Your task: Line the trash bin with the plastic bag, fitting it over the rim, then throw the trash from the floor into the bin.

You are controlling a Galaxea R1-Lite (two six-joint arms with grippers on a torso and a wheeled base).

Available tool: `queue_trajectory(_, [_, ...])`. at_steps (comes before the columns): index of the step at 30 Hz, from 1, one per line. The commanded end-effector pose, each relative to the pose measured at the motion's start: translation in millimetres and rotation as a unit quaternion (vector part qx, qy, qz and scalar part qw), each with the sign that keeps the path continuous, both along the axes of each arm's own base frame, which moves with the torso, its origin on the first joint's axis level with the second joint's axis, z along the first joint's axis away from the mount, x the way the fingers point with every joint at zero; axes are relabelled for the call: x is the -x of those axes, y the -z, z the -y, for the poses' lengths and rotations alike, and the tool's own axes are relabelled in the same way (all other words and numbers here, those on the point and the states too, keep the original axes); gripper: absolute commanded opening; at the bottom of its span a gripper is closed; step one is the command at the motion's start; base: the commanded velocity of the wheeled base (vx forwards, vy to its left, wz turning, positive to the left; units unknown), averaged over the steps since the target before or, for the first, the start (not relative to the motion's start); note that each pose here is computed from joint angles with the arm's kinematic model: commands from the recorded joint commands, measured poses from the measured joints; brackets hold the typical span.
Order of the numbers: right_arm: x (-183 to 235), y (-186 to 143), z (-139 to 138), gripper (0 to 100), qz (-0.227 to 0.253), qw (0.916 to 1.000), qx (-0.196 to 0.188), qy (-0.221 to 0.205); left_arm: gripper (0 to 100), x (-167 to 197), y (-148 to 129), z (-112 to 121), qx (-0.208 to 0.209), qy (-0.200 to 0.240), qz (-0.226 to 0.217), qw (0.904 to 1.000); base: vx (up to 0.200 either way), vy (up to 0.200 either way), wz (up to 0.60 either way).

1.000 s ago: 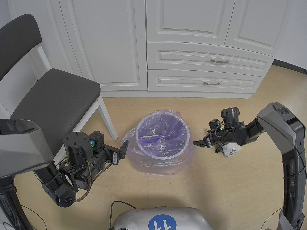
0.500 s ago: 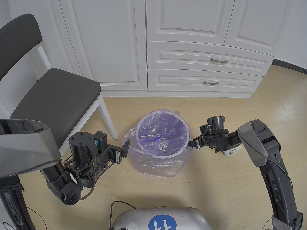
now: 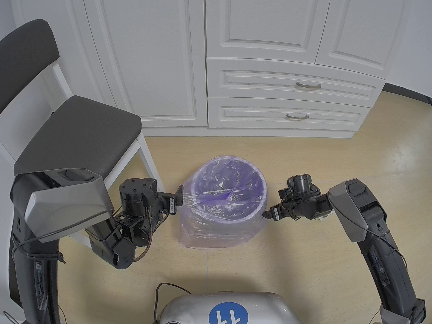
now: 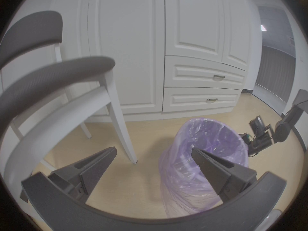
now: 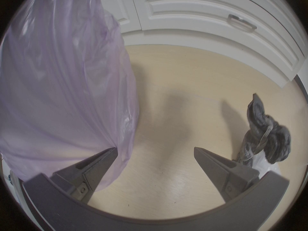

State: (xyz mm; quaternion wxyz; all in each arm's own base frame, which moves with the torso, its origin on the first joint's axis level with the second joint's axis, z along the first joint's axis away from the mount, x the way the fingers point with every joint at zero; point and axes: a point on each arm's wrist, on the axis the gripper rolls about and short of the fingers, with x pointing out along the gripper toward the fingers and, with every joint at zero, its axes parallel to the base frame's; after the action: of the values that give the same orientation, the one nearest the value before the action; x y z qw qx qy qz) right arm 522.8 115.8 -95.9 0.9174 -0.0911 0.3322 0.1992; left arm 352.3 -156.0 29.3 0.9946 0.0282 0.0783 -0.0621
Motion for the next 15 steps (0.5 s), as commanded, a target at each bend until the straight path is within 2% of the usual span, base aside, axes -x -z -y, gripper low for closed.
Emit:
queue_trajectory(1, [6, -40, 4, 100, 0.008, 0.9999, -0.005, -0.002, 100, -27, 30, -9, 0.019, -0.031, -0.033, 0.9988, 0.0, 0.0, 0.0])
queue_trajectory(2, [7, -40, 4, 100, 0.008, 0.9999, -0.005, -0.002, 100, -27, 30, -9, 0.02, -0.032, -0.034, 0.9987, 0.0, 0.0, 0.0])
queue_trajectory(4, [15, -55, 5, 100, 0.002, 1.0, -0.004, -0.007, 100, -40, 33, -9, 0.054, -0.045, -0.045, 0.9965, 0.0, 0.0, 0.0])
queue_trajectory(5, [15, -55, 5, 100, 0.002, 1.0, -0.004, -0.007, 100, -40, 33, -9, 0.054, -0.045, -0.045, 0.9965, 0.0, 0.0, 0.0])
queue_trajectory(8, [24, -65, 5, 100, -0.005, 0.9997, -0.007, -0.022, 100, -50, 33, -7, 0.102, -0.061, -0.06, 0.9911, 0.0, 0.0, 0.0])
queue_trajectory(11, [26, -61, 5, 100, -0.006, 0.9995, 0.0, -0.032, 100, -52, 35, -8, 0.117, -0.067, -0.073, 0.9881, 0.0, 0.0, 0.0])
queue_trajectory(15, [26, -54, 5, 100, -0.01, 0.9993, 0.005, -0.036, 100, -54, 46, -11, 0.111, -0.072, -0.098, 0.9864, 0.0, 0.0, 0.0])
